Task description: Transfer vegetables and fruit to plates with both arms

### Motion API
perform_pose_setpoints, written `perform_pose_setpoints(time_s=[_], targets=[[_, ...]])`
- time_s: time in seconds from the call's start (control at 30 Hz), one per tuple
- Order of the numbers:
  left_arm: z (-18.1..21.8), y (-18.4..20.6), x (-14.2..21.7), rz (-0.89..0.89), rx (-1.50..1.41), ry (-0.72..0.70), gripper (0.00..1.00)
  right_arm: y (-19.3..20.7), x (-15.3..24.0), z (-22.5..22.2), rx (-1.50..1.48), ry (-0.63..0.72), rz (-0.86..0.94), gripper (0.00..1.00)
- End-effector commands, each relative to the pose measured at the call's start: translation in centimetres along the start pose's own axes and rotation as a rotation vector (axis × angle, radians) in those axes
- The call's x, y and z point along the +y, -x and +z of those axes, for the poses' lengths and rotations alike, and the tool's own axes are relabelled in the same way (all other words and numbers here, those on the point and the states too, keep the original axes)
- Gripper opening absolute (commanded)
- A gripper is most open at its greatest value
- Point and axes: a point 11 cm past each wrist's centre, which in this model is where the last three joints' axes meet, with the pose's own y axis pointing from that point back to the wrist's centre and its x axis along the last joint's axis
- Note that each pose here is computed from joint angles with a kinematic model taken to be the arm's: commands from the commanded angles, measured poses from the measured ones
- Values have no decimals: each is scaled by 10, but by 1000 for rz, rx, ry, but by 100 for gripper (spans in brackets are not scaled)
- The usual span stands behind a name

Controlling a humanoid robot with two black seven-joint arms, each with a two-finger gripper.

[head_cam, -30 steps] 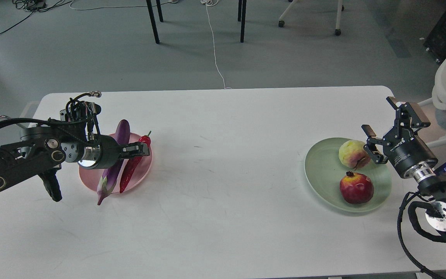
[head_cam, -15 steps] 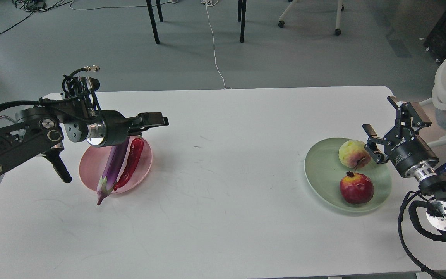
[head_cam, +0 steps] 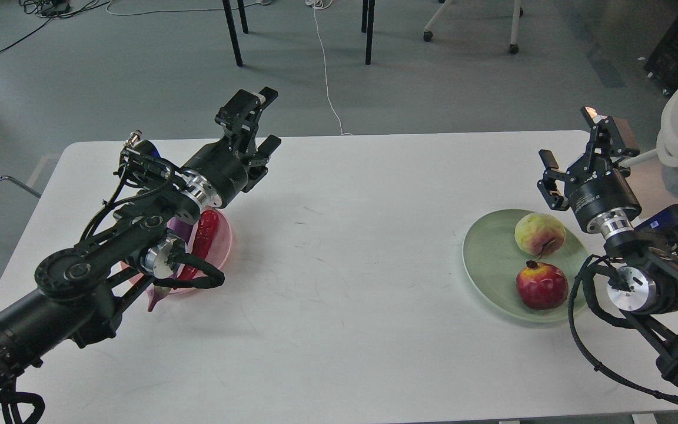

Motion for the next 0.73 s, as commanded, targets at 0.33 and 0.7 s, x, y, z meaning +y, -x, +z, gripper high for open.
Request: perform_pose_setpoints(time_s=[0.33, 0.7], targets=[[-33, -50, 45, 130, 336, 68, 100, 25, -15, -10, -29, -33, -61, 99], [-35, -43, 47, 123, 364, 81, 100, 26, -25, -30, -57, -99, -41, 99]])
